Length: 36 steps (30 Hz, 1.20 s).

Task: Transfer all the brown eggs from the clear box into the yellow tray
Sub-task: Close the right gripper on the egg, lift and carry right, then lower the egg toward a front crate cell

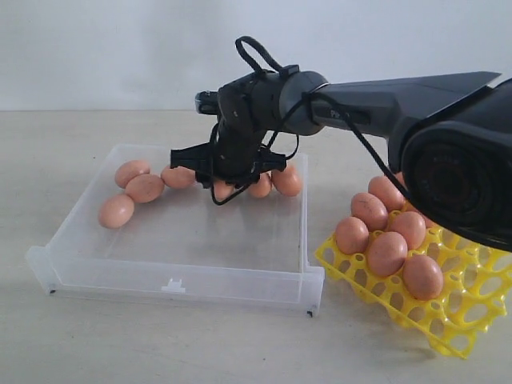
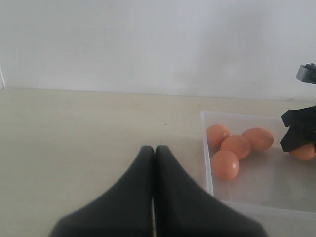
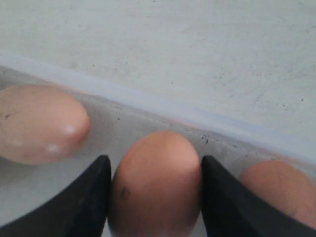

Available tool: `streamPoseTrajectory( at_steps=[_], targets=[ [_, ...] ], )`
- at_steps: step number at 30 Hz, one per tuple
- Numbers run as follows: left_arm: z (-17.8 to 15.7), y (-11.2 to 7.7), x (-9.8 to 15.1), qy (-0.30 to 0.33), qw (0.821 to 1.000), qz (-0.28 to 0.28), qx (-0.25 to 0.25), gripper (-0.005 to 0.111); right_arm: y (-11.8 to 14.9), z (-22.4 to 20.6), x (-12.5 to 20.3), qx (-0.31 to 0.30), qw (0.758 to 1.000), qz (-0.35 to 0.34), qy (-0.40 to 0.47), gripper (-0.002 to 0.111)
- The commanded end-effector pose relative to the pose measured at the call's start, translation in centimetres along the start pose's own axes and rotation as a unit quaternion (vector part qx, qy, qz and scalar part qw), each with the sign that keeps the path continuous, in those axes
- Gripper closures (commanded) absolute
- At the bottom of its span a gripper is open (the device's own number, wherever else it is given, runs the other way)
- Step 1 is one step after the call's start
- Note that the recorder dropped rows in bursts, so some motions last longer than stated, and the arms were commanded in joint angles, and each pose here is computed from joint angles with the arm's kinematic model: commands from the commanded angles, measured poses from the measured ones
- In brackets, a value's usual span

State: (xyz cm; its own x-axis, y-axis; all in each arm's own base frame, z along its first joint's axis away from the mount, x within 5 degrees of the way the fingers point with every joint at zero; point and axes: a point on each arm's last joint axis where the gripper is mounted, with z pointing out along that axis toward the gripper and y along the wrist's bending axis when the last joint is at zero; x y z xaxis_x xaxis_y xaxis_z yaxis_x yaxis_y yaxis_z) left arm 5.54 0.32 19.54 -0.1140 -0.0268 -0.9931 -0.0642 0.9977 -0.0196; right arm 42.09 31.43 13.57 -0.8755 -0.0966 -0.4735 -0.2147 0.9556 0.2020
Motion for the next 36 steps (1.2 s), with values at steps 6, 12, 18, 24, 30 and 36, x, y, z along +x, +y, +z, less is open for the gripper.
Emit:
streamPoseTrajectory(
  at_steps=[6,12,18,24,30,36],
  targets=[
    [0.0,0.0,0.1,0.0,1.0,0.002,-0.001,0.111,1.5,-6.8,-2.9,-0.033,0.988,-0.108,-0.101,0.103],
    [0.0,0.0,0.1,0.0,1.0,0.002,-0.001,0.111,0.7,-11.4,-1.3,-0.076,0.974,-0.108,-0.182,0.103],
    [0.0,0.0,0.1,0.0,1.0,0.002,-0.001,0.111,-3.7,-16.5,2.2,-0.108,0.937,-0.109,-0.314,0.103],
    [0.0,0.0,0.1,0.0,1.0,0.002,-0.001,0.111,-13.3,-18.8,9.1,-0.014,0.935,-0.073,-0.348,0.103],
    [0.0,0.0,0.1,0.0,1.0,0.002,-0.001,0.111,-17.1,-19.3,14.1,0.047,0.943,-0.051,-0.325,0.103],
    [0.0,0.0,0.1,0.0,1.0,0.002,-0.001,0.111,-19.0,-18.6,17.6,0.089,0.942,-0.023,-0.324,0.103]
  ],
)
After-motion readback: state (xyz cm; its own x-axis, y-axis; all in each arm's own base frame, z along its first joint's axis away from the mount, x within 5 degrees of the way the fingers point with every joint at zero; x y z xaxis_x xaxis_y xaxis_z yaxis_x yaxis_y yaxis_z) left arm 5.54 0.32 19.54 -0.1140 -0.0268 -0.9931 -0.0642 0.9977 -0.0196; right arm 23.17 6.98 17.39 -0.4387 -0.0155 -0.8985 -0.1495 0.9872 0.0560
